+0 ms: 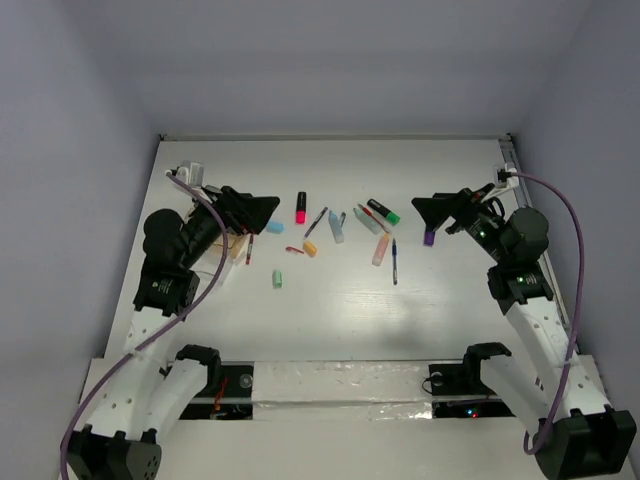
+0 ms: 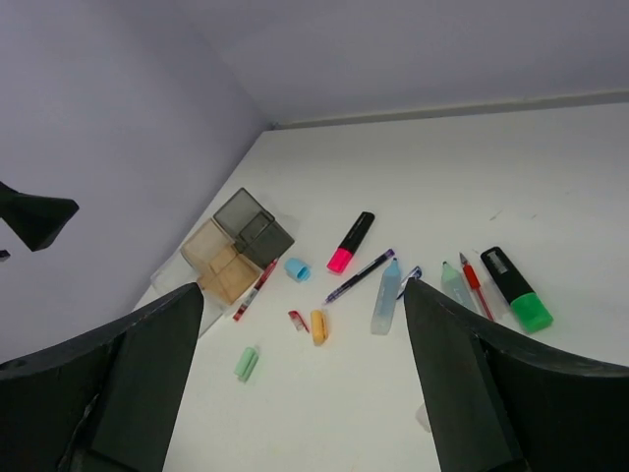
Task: Sort the stationery into containers
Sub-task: Pick up the stationery from the center of the board.
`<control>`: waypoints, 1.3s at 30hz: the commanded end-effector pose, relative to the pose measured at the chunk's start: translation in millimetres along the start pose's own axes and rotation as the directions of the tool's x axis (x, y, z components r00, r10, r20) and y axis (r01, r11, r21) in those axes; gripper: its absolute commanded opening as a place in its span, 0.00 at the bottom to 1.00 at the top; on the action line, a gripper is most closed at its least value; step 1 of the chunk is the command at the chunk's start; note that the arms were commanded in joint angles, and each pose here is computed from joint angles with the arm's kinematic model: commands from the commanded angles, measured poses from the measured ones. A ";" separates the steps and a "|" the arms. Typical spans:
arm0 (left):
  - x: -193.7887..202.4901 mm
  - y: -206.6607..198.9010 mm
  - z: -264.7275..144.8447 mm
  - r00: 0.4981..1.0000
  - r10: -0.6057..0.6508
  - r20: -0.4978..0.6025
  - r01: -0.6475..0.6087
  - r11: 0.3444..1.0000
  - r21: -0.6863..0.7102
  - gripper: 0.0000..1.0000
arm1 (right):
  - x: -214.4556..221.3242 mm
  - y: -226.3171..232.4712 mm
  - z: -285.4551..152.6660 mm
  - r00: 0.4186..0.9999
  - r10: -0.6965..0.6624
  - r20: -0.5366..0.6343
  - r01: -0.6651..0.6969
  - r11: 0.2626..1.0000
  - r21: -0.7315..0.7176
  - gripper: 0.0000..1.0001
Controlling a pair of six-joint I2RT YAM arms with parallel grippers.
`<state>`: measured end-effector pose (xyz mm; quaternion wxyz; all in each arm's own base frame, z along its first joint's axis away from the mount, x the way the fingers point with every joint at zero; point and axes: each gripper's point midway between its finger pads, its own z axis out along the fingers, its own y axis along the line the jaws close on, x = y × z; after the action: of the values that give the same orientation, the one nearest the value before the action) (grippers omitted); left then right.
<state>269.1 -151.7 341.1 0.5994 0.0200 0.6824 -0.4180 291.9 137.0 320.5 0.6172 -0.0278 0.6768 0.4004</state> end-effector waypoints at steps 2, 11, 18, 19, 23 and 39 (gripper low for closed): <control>-16.0 4.7 13.9 0.999 0.005 0.047 -0.005 1.000 -0.020 0.99 | -9.3 3.3 -0.8 0.999 -0.038 0.028 0.038 0.999 0.003 0.89; 10.5 39.3 79.4 0.998 0.061 -0.019 -0.064 0.970 -0.233 0.57 | -5.2 -3.3 2.4 0.999 -0.030 0.018 0.030 0.999 0.032 0.87; 52.8 108.5 135.0 0.949 0.203 -0.241 -0.303 0.796 -0.523 0.62 | -0.1 -8.3 6.2 1.000 -0.023 -0.001 0.023 0.999 0.038 0.87; 70.0 125.6 142.0 0.936 0.200 -0.290 -0.333 0.769 -0.545 0.63 | 0.6 -9.3 7.0 1.000 -0.022 -0.003 0.022 0.999 0.039 0.87; 100.6 150.5 171.9 0.903 0.191 -0.385 -0.389 0.744 -0.543 0.64 | 2.9 -7.2 8.5 1.000 -0.019 -0.013 0.019 0.999 0.031 0.87; 175.5 210.9 201.8 0.802 0.144 -0.580 -0.509 0.672 -0.538 0.55 | 5.9 -6.1 10.3 1.000 -0.012 -0.026 0.012 1.000 0.016 0.86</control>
<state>481.1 -217.6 78.8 0.4226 0.0363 0.9055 -0.0123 304.6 136.8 298.2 0.5980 -0.0144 0.7032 0.3843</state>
